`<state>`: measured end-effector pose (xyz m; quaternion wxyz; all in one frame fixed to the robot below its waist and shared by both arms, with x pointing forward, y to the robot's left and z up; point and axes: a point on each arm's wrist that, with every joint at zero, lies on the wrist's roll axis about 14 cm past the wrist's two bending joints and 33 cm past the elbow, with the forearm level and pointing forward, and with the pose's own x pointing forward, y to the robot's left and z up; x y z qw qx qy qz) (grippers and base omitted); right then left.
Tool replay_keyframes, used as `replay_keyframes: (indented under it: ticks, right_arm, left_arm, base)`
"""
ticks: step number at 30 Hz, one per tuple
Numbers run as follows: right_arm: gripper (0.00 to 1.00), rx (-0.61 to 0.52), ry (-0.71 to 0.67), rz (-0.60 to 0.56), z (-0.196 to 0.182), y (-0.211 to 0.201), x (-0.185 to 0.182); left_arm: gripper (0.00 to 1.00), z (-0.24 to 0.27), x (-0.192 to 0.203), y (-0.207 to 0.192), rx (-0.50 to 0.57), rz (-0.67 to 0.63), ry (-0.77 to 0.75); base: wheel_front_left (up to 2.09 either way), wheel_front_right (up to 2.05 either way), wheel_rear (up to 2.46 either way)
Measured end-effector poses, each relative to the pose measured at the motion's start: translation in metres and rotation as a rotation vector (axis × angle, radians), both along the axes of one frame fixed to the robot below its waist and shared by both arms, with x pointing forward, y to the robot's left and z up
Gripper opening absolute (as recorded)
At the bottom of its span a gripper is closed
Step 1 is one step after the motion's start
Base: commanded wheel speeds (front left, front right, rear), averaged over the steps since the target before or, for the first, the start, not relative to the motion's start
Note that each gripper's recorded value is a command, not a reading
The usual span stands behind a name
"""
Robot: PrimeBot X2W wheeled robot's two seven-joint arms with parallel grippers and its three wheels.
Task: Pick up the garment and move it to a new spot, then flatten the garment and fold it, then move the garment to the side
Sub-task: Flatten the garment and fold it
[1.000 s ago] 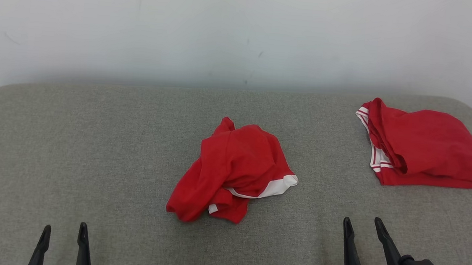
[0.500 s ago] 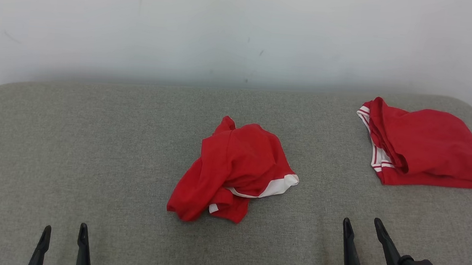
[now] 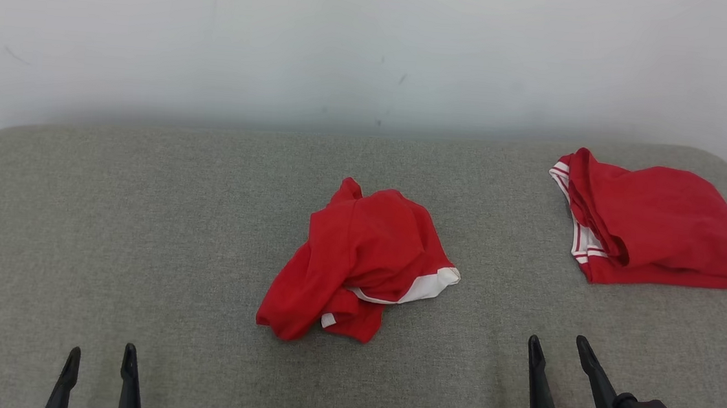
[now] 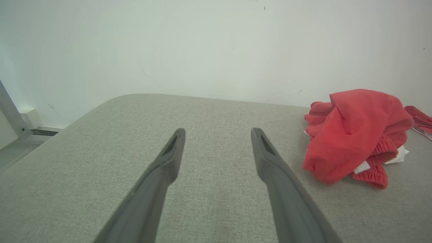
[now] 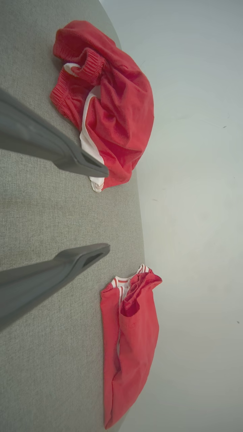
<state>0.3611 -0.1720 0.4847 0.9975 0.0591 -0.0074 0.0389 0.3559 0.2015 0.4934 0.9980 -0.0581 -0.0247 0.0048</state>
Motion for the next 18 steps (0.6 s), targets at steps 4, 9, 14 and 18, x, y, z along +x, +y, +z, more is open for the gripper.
replay_keyframes:
  ticks: [4, 9, 14, 18]
  right_arm:
    - [1.0, 0.0, 0.001, 0.0, 0.0, 0.0, 0.0]
    - [1.0, 0.0, 0.005, 0.002, -0.002, 0.001, 0.001]
    - [1.0, 0.0, 0.008, 0.01, -0.002, 0.003, 0.002]
    - [1.0, 0.0, 0.004, -0.002, -0.001, -0.001, 0.004]
  left_arm:
    - [1.0, -0.001, 0.001, -0.006, -0.01, -0.017, 0.003]
    - [1.0, -0.003, 0.005, -0.035, -0.04, -0.1, 0.009]
    - [1.0, -0.004, 0.012, -0.08, -0.081, -0.23, 0.015]
    - [1.0, -0.012, 0.012, -0.129, -0.111, -0.376, 0.051]
  base:
    - [0.0, 0.0, 0.0]
    - [0.0, 0.0, 0.0]
    - [0.0, 0.0, 0.0]
    - [0.0, 0.0, 0.0]
